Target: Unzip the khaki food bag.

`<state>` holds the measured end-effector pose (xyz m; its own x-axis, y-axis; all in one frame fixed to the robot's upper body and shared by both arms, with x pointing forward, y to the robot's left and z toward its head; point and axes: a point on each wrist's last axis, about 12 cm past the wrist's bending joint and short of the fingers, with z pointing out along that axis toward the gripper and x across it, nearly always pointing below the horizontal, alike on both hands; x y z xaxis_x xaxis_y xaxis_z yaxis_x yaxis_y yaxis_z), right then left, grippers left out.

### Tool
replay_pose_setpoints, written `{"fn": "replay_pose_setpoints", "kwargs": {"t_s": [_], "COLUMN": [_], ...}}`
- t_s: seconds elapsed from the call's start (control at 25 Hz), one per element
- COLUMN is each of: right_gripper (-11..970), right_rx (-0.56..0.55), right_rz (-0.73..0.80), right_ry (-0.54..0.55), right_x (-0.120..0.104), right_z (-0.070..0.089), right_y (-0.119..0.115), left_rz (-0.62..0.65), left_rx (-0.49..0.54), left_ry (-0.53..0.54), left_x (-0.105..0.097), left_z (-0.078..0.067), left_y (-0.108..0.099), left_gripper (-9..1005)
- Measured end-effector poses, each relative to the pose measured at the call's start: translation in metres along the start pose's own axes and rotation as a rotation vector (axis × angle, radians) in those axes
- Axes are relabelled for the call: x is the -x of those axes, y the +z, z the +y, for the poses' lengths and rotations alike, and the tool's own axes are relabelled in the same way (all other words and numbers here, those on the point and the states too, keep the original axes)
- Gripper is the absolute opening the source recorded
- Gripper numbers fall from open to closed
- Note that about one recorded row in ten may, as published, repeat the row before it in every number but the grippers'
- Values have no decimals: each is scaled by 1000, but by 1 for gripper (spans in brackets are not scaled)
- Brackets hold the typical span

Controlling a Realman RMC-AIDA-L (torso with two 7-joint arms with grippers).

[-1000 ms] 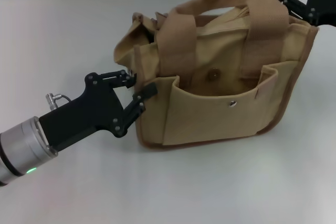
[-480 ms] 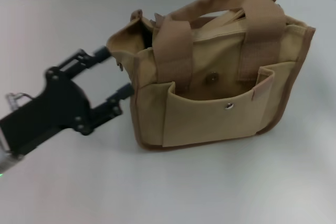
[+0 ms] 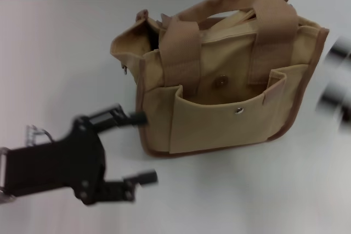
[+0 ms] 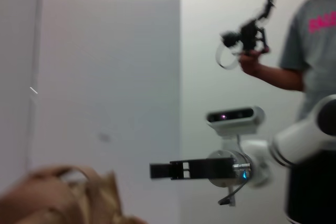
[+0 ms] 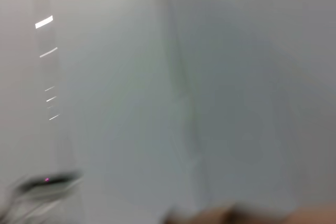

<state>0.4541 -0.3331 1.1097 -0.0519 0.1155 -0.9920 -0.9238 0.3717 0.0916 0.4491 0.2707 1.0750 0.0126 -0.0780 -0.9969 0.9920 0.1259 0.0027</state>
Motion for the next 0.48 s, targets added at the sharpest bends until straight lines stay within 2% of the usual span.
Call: {"fn": "replay_pose_setpoints", "kwargs": {"t_s": [0.12, 0.24, 0.48], "right_gripper": [851, 850, 848], "right_rx": [123, 188, 183], "right_rz": [116, 194, 208], "right_ry": [46, 93, 100], "right_x": [-13, -24, -29], "right_z": [10, 10, 8], "right_y": [6, 20, 27], "left_rz": [38, 63, 71], "left_rx": [-31, -25, -13], "left_ry": [-28, -34, -38], "left_x": [-4, -7, -9], "left_z": [0, 3, 2], "left_y": [4, 7, 6], "left_gripper": [842, 843, 843]}}
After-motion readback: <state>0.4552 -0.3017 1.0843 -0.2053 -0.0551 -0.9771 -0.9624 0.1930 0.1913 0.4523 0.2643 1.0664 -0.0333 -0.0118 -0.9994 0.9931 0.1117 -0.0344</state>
